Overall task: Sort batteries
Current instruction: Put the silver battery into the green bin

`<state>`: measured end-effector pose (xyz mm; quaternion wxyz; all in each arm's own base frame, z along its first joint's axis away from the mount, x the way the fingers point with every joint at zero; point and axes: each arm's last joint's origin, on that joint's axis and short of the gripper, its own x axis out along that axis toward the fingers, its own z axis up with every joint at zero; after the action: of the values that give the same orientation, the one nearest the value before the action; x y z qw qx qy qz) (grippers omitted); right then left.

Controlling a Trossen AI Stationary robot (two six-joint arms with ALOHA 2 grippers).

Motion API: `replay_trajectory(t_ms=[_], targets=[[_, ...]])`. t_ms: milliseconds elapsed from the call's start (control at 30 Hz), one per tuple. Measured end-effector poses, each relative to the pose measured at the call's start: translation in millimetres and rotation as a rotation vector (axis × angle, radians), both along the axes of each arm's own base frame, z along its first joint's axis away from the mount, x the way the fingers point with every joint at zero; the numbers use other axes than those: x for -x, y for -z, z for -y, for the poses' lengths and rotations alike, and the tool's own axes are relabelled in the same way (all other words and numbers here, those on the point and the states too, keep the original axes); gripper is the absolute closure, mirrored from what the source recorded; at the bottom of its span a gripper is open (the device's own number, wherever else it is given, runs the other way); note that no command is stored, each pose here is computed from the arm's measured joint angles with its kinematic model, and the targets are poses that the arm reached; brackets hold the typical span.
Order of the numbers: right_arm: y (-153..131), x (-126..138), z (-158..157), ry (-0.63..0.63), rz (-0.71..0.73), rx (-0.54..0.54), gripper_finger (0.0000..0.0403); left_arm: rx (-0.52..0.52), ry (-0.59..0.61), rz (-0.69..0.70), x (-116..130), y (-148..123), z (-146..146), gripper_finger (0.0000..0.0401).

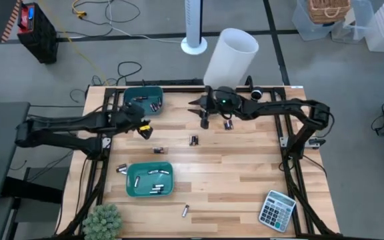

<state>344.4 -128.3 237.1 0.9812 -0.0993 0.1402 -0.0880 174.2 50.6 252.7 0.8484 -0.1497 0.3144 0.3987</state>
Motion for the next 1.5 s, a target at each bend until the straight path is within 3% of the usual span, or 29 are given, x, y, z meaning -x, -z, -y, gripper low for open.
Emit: replay_trajectory(t_ms=[200, 400, 1167, 1500], targets=[[3.6, -7.0, -6.6, -0.034, 0.025, 0.052, 0.0253, 0.089, -0.022, -0.085, -4.5, 3.2, 2.8, 0.0228], [15.7, -17.0, -15.9, -0.075, -0.004, 0.065, 0.0253, 0.076, -0.028, -0.066, -7.0, 1.7, 2.5, 0.0228], [11.2, -22.6, -20.8, -0.095, 0.024, 0.082, 0.0253, 0.063, -0.015, -0.1, -5.5, 2.5, 2.6, 0.0228], [-9.0, -41.1, -40.2, -0.18, 0.059, 0.107, 0.0232, 0.062, -0.019, -0.094, -5.8, 2.4, 2.5, 0.0228]])
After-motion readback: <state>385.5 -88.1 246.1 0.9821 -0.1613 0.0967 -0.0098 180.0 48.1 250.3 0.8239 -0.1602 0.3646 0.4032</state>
